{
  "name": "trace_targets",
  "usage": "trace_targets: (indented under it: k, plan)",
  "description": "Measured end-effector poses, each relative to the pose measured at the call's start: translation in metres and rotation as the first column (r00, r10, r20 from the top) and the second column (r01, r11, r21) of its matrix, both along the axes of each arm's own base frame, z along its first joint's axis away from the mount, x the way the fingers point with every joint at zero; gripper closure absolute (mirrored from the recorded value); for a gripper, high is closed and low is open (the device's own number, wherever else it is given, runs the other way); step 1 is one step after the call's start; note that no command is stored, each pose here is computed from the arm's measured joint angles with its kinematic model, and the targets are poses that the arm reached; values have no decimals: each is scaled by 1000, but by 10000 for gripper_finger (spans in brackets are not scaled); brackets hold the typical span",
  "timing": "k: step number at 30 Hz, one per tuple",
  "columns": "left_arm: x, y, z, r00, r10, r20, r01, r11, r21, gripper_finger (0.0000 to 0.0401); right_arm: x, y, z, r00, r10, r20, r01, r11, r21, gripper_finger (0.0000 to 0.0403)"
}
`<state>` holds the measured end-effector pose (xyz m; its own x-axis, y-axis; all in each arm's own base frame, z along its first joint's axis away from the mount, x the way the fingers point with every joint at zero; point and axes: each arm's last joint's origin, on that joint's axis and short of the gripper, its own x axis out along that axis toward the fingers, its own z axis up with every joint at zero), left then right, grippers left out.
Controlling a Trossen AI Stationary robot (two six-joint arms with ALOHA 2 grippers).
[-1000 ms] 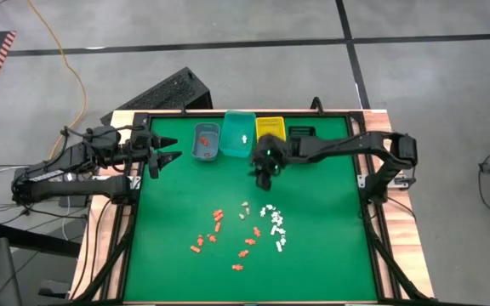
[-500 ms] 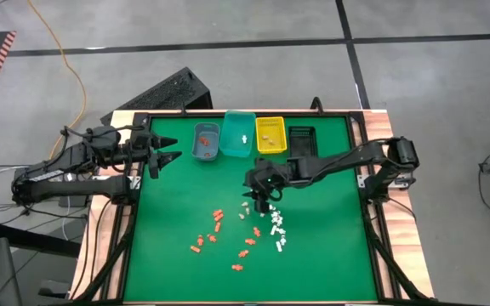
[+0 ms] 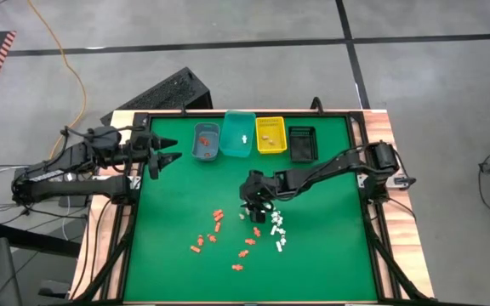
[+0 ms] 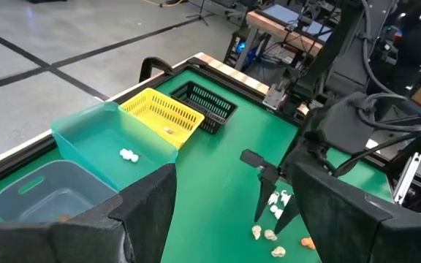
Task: Sort Halloween decoration
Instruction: Put the white skull toy into the yellow bin
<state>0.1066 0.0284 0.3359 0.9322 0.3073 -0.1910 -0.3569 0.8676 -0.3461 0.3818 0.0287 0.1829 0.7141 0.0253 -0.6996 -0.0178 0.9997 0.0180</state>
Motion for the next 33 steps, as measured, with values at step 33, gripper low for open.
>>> trace_targets:
  k: [33]
  plan:
    - [0,0,-1,1000,-1,-9,1,1000,2,140,4,-6,-35,990,-71,-123,71,997,0,323]
